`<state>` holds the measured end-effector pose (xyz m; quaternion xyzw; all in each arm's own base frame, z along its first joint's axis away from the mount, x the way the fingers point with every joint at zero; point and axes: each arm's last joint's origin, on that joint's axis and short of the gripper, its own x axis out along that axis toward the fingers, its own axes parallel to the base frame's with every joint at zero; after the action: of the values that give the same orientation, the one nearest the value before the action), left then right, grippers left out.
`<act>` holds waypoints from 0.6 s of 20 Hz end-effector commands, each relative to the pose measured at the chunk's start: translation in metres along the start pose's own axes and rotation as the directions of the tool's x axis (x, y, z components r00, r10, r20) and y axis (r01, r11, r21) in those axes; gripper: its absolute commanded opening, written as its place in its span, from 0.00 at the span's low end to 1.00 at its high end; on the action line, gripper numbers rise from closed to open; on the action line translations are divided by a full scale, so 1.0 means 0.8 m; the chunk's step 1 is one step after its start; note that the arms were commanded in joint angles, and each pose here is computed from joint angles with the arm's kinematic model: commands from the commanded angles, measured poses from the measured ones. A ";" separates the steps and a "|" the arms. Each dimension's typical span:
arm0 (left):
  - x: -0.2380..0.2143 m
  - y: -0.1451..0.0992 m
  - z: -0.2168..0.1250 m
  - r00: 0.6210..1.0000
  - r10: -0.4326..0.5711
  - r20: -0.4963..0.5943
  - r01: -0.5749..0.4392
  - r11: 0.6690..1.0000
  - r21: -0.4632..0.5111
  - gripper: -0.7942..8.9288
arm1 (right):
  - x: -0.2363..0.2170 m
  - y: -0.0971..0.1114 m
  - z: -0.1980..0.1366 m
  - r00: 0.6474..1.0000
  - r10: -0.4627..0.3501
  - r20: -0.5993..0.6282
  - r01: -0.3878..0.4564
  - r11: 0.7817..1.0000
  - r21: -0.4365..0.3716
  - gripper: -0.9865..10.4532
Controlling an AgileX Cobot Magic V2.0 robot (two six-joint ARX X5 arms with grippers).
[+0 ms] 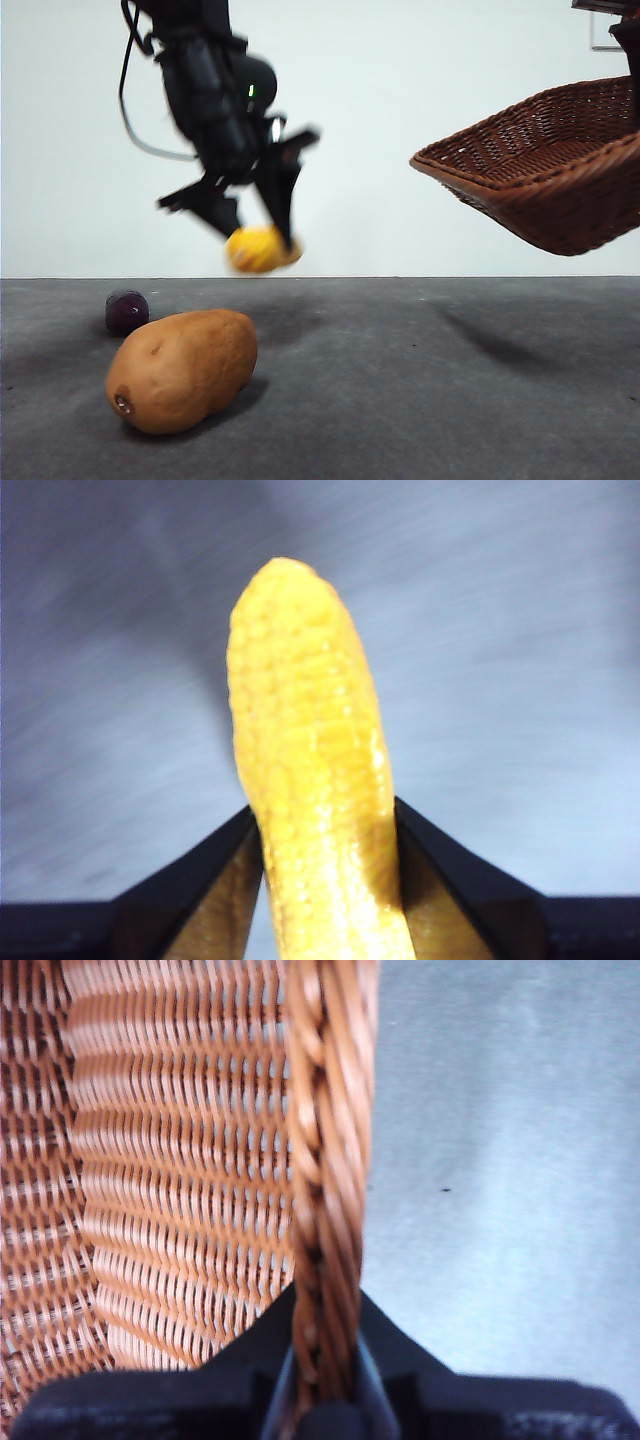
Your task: Help me put the vegetables on the table into the basket
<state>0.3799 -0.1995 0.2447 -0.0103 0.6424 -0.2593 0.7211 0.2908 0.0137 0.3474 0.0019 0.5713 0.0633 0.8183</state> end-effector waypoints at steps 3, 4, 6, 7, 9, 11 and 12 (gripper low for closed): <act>-0.048 -0.063 0.013 0.950 -0.296 0.099 0.276 0.945 0.176 0.07 | -0.003 -0.002 0.000 0.998 -0.068 0.018 0.067 0.996 0.059 0.08; -0.055 -0.079 0.013 0.935 -0.331 0.127 0.298 0.928 0.223 0.07 | -0.003 -0.002 0.000 0.998 -0.068 0.018 0.067 0.995 0.069 0.08; -0.061 -0.106 0.012 0.914 -0.369 0.172 0.308 0.903 0.299 0.07 | -0.003 -0.002 0.000 0.998 -0.067 0.015 0.066 0.994 0.085 0.08; -0.059 -0.118 0.012 0.905 -0.384 0.182 0.319 0.896 0.309 0.07 | -0.003 -0.001 -0.001 0.998 -0.067 0.008 0.066 0.994 0.084 0.08; -0.055 -0.137 0.011 0.897 -0.393 0.204 0.319 0.892 0.320 0.07 | -0.003 0.004 -0.002 0.998 -0.058 -0.001 0.058 0.995 0.077 0.08; -0.050 -0.156 0.008 0.902 -0.354 0.249 0.268 0.909 0.320 0.07 | -0.003 0.009 -0.003 0.999 -0.049 -0.013 0.050 0.997 0.067 0.08; -0.049 -0.164 0.007 0.900 -0.343 0.270 0.254 0.914 0.317 0.07 | -0.002 0.011 -0.003 0.999 -0.041 -0.015 0.042 0.997 0.061 0.08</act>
<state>0.3364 -0.2964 0.3319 -0.0440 0.4566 -0.4554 0.7630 0.2879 0.0218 0.3465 0.0073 0.5839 0.0298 0.8112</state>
